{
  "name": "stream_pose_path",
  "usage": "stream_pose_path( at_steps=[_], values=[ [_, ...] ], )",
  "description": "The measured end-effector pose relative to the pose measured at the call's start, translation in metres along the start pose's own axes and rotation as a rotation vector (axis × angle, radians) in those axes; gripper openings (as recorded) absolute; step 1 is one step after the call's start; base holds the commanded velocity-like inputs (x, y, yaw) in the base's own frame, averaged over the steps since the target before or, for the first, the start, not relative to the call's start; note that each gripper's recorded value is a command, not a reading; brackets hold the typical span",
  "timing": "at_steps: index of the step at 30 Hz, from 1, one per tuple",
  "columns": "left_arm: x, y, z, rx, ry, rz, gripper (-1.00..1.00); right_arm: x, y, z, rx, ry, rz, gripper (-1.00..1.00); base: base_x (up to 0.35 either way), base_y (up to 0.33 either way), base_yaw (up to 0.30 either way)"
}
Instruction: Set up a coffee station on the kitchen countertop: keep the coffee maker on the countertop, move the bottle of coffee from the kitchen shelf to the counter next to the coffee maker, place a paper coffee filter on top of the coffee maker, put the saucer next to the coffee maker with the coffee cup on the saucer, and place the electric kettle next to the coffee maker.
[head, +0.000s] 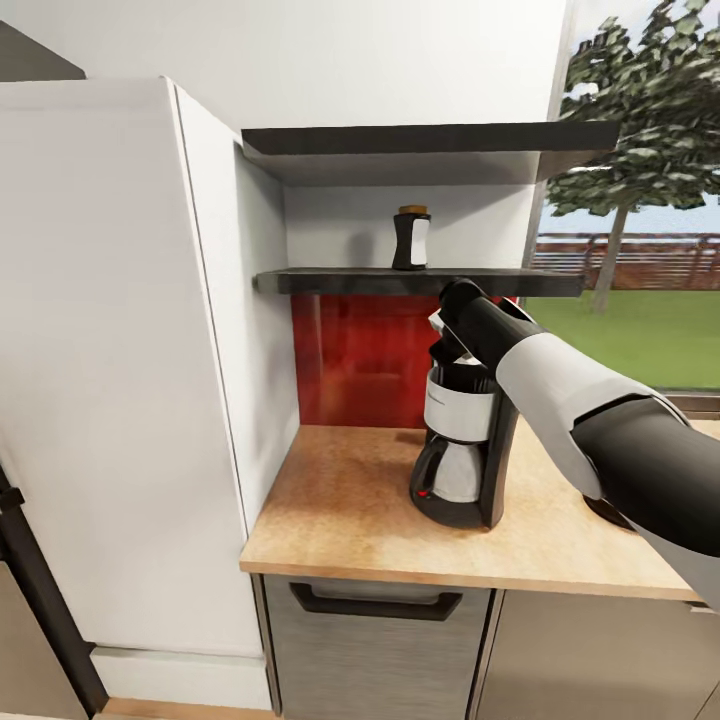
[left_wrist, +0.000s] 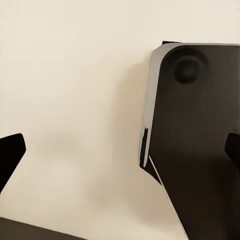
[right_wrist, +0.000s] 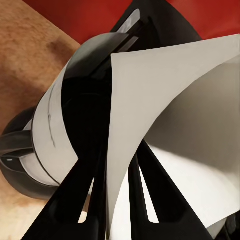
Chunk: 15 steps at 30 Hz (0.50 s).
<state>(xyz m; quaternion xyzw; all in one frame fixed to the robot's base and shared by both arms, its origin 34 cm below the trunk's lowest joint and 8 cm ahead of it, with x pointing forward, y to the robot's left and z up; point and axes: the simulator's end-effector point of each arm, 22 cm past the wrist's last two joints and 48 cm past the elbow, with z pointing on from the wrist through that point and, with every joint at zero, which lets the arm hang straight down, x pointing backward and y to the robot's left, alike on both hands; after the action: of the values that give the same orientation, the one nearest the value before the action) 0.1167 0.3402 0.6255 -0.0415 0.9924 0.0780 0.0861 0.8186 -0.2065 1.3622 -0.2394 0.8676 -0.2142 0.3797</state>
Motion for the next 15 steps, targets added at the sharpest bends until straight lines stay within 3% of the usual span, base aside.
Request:
stream_pose_path(
  at_steps=[8,15],
  values=[
    [0.001,0.001,0.000,-0.001,0.001,0.001,1.00,0.006,0.001,0.004,-0.005,0.016,0.002,-1.00,0.000,0.000,0.000],
    [0.001,0.001,0.000,-0.001,0.001,0.001,1.00,0.027,0.005,0.017,-0.018,0.077,0.006,-1.00,0.000,0.000,0.000]
  ],
)
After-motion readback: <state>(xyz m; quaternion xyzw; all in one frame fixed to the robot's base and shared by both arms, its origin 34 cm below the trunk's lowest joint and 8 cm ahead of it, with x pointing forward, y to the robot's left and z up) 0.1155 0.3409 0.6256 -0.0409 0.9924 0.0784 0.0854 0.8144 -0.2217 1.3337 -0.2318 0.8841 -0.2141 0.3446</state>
